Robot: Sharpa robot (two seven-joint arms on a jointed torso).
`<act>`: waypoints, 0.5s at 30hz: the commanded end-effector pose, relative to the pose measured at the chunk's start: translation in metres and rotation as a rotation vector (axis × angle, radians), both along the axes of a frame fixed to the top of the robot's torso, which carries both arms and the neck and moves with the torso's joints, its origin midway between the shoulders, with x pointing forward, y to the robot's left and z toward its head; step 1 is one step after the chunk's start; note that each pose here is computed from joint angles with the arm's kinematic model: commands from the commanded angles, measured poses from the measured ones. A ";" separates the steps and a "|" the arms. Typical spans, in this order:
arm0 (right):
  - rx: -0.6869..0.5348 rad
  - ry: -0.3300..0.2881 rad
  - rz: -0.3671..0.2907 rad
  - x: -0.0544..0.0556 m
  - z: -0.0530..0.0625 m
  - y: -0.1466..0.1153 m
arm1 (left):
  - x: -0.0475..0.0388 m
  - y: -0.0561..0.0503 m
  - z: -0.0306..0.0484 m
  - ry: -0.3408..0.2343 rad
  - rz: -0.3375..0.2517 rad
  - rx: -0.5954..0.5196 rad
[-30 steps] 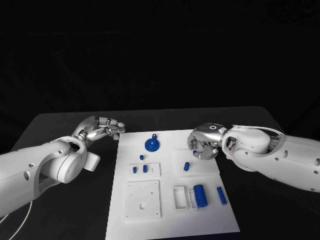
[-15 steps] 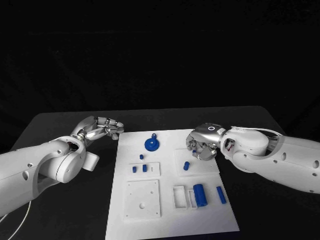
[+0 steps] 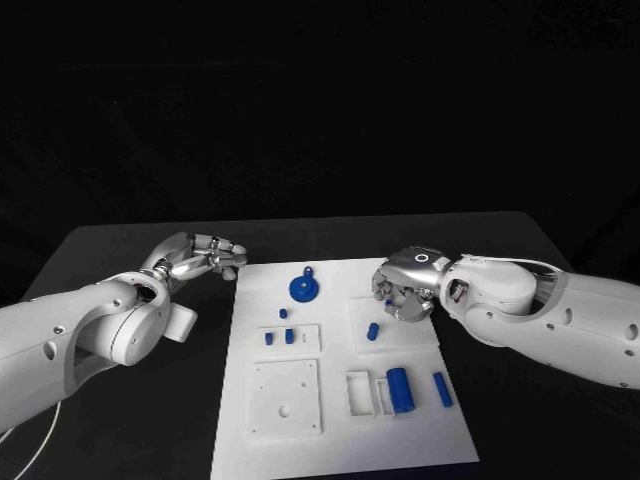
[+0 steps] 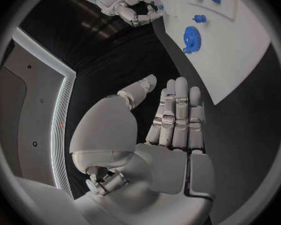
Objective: Assemble the parts on the task board
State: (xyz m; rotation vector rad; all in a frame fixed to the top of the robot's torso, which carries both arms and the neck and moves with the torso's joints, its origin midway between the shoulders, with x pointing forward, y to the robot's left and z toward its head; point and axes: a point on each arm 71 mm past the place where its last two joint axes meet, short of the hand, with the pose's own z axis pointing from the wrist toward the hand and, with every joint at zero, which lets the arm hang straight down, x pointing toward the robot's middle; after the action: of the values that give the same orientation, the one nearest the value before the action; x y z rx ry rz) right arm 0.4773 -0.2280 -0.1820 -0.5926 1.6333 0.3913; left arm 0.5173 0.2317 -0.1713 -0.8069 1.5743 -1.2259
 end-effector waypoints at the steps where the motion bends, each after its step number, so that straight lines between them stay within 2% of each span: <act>1: -0.046 0.009 -0.002 -0.001 -0.004 -0.001 | -0.0002 -0.001 0.0005 0.006 -0.012 -0.008; 15: -0.051 -0.024 0.004 -0.002 -0.004 0.001 | 0.0000 0.000 0.0001 0.009 -0.008 -0.006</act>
State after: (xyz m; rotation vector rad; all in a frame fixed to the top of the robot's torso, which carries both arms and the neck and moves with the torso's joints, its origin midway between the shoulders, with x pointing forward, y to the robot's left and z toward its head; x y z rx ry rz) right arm 0.4760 -0.2261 -0.1823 -0.6160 1.6215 0.3775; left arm 0.5175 0.2328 -0.1720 -0.8114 1.5793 -1.2210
